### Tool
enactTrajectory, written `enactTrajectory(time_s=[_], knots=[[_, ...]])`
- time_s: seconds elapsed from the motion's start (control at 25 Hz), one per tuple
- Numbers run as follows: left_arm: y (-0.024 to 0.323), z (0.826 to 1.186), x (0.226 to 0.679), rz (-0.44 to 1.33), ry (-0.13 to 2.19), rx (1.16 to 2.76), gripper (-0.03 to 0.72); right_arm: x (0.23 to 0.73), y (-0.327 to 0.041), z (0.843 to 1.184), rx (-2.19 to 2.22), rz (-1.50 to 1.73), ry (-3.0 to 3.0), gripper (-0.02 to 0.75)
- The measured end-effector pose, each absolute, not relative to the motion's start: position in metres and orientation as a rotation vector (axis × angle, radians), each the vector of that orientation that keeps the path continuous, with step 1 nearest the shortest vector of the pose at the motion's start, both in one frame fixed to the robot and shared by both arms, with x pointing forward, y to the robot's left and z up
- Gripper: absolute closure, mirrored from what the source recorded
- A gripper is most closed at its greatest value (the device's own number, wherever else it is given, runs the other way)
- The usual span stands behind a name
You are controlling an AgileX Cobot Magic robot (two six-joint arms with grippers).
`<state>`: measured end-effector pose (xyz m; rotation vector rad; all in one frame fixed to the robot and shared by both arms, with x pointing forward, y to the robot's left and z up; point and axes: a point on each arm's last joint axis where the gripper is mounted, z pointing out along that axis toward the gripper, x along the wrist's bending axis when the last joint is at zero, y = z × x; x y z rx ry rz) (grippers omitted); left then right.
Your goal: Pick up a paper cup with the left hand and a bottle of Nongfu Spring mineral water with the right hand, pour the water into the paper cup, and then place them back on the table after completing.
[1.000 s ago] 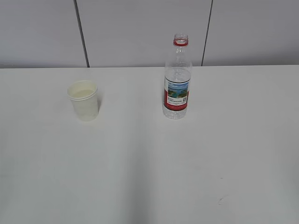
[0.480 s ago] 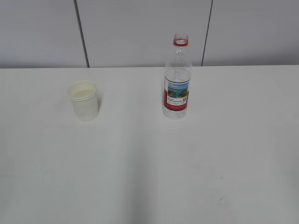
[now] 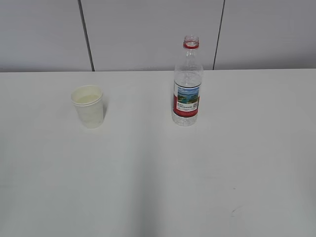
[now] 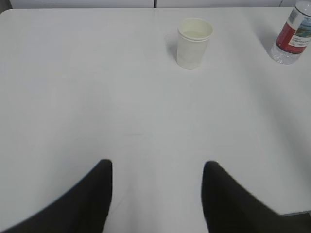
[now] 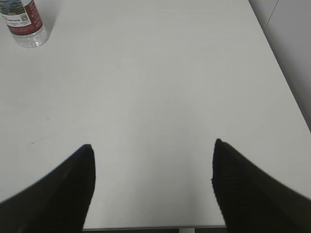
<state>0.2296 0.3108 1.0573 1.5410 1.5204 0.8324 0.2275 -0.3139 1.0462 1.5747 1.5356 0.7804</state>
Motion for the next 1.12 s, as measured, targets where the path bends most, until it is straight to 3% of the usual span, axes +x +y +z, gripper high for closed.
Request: enactTrajectory(time_s=[1.12], knots=[[0.3108,1.0573,0.2296,0.832,1.52,1.541,0.314,0.2275,-0.3138,1.0462,1.575,0.782,1.536,0.185]])
